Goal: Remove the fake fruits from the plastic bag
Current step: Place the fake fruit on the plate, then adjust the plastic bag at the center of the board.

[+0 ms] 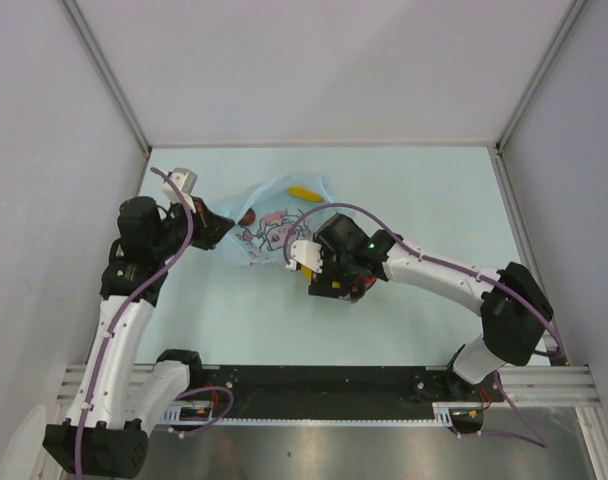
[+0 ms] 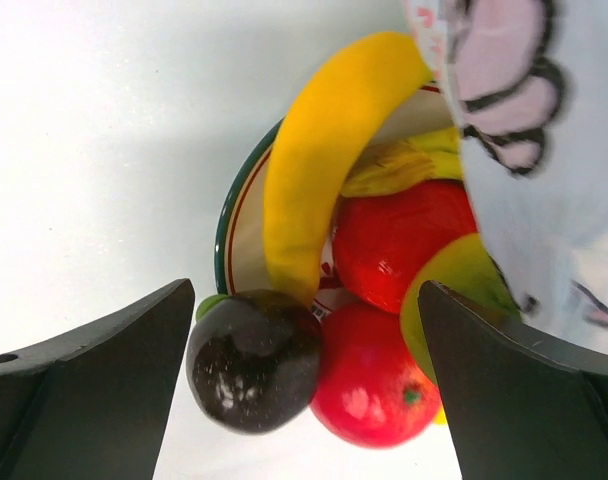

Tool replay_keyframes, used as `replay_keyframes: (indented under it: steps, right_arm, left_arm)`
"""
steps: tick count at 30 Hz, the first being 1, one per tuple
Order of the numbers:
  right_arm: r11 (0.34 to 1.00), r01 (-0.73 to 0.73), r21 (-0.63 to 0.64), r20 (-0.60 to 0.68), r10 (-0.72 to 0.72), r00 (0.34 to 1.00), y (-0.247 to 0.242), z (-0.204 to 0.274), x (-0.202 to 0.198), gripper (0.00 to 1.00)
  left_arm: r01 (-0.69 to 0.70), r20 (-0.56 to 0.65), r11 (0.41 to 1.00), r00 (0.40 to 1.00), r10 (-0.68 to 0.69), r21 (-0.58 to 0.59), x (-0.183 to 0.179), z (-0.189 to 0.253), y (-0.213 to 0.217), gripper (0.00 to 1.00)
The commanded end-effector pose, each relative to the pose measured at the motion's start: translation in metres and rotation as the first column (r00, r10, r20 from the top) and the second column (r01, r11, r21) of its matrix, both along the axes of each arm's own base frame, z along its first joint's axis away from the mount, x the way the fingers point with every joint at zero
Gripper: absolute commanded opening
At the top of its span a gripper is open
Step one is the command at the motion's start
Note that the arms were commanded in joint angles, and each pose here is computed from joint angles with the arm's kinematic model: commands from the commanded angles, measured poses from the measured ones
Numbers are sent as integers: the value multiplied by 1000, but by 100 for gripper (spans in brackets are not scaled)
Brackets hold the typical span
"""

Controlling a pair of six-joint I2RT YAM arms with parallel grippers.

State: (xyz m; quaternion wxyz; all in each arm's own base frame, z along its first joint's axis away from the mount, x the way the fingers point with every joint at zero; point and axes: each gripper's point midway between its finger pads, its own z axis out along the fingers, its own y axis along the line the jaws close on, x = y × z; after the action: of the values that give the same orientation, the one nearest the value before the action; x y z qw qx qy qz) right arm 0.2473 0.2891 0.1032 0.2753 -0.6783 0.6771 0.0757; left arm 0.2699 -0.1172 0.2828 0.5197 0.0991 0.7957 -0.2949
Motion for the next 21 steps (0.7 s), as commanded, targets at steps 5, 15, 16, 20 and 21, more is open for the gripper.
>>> replay_keyframes:
  steps: [5,15,16,20,21]
  right_arm:
    - [973,28,231,103,-53,993,16,83,-11,100]
    - [683,317,658,-24,-401,916,56,204,79,79]
    - [704,329,629,-30,-401,916,66,186,90,78]
    - [743,305,596,8,-385,923,96,163,118,68]
    - [763,302,572,21,-382,924,102,151,123,65]
  left_arm:
    - [23,39,999,999,-21,-36,-2,13,-4,0]
    - [55,40,998,998,-55,1,-20,28,-4,0]
    - [50,38,999,998,-50,9,-23,27,-2,0]
    - [23,75,999,997,-25,33,-33,39,4,0]
    - [16,85,999,996,-19,41,-35,43,5,1]
